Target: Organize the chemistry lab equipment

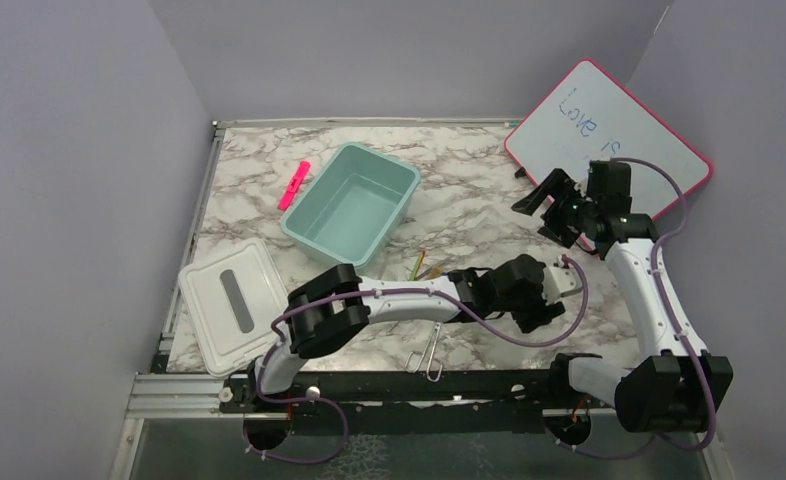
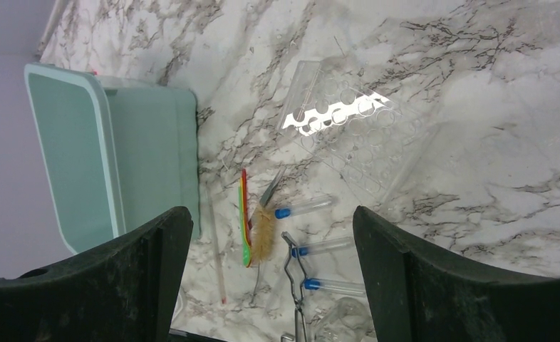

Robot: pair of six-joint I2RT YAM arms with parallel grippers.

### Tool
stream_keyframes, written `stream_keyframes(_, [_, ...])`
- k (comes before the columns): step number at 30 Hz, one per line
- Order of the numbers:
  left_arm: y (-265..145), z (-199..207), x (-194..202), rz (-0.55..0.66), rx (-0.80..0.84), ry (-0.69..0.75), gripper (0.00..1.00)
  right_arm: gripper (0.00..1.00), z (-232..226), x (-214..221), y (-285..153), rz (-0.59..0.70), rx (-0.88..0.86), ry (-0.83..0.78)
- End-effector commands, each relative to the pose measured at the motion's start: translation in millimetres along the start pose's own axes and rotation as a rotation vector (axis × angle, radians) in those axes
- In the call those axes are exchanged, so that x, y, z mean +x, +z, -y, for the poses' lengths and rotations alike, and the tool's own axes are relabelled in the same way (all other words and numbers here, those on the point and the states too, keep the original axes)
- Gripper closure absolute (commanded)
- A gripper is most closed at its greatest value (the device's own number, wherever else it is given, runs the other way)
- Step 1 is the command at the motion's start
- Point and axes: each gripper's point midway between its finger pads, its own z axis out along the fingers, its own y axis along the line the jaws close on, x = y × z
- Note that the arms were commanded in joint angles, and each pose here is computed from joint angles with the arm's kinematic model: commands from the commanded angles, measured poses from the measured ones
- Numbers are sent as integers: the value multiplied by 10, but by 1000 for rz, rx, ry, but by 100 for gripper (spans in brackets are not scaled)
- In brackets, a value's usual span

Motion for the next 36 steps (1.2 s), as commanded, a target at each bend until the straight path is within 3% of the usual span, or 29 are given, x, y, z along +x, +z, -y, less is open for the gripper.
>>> stream_keyframes(1, [-315,-85,-184,29,-64,-4,59,12,-14,-111,-115,60,5,-31])
stream_keyframes(14, [-1756,-607,-1351,353,-400,-36,61,12,-80,-191,-319,137,-13,-68])
stream_keyframes(18, [-2249,-934,-1464,407,-571,-49,61,13,35,-448,-494,269,96,-89])
stream_keyframes(22, [-2728,-1395,-1442,447,-739,-111,62,12,-19,-571,-620,335,92,-125])
stream_keyframes(29, [-3515,-2398,-1173,497,-1044,-253,66,13,-17,-261,-480,220,12,-158])
stream_keyframes(36, [-3741,-3212,-565,435,-1216,-390,66,14,-4,97,-400,107,-75,-162])
